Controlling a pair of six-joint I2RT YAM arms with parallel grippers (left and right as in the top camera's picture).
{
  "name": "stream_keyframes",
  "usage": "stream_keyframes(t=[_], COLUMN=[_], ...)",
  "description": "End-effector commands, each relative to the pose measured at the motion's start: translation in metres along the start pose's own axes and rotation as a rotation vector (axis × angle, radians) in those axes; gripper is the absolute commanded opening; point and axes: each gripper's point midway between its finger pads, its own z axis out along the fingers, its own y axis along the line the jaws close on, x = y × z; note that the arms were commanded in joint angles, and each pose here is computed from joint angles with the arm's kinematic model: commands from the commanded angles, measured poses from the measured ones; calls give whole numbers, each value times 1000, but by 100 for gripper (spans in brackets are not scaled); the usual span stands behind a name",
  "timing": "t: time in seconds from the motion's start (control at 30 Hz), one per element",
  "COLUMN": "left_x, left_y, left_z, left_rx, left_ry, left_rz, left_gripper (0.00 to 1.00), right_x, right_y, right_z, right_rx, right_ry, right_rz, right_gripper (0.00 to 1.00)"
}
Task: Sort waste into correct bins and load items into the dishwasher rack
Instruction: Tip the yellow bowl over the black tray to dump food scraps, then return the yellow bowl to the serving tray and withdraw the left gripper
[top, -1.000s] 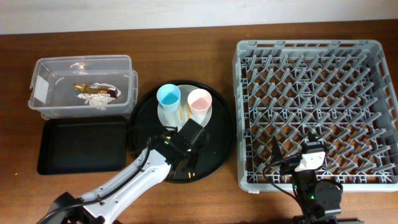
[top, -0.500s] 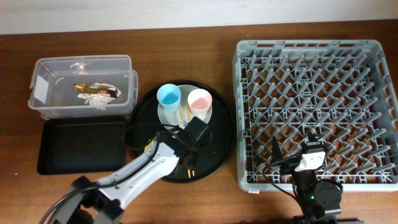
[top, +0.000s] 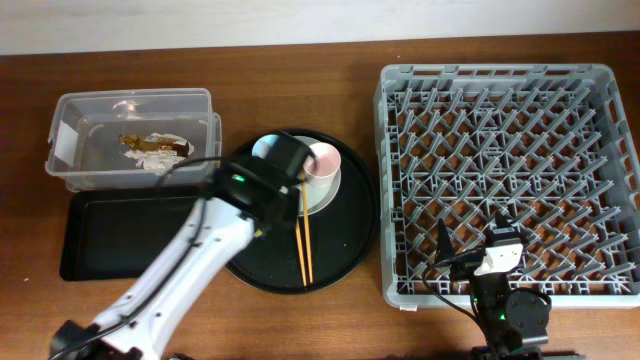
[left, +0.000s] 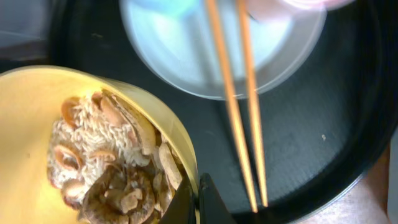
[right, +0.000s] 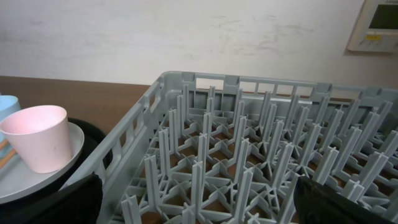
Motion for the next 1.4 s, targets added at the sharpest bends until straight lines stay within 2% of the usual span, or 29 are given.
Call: stream_keyframes(t=[0.0, 0.1, 0.13, 0.23, 0.37, 0.5, 0.63, 0.9, 0.93, 1.03, 1.2, 1.3, 1.37], left_x=[-21, -27, -30, -29, -22, -10, 12, 15, 11, 12, 11, 11, 9], left_y=[47, 104, 139, 210, 248, 262, 275, 282, 274, 276, 274, 274, 278], left_z=[-25, -27, -34, -47, -48, -45, -36, -36, -49, -40, -41, -40, -41], left_rx=[133, 309, 403, 527, 700, 822, 847, 841, 956, 981, 1125, 1187, 1167], left_ry=[-23, -31, -81, -242, -454, -629, -697, -717, -755, -744, -776, -705, -728], left_rz=[-116, -287, -394, -625, -733, -722, -789, -803, -766, -782, -758, -872, -836], left_gripper=[0, 0, 0, 0, 0, 0, 0, 0, 0, 0, 0, 0, 0], right_x=[2, 2, 2, 2, 2, 2, 2, 2, 2, 2, 2, 2, 2], right_y=[-1, -1, -1, -1, -1, -1, -1, -1, -1, -1, -1, -1, -1], right_z=[0, 0, 0, 0, 0, 0, 0, 0, 0, 0, 0, 0, 0], right_rx=[1, 1, 1, 1, 1, 1, 1, 1, 1, 1, 1, 1, 1], right_ry=[3, 3, 3, 3, 3, 3, 3, 3, 3, 3, 3, 3, 3], right_rz=[8, 8, 8, 8, 8, 8, 8, 8, 8, 8, 8, 8, 8], right_gripper=[98, 98, 98, 98, 98, 98, 99, 99, 98, 98, 98, 98, 98])
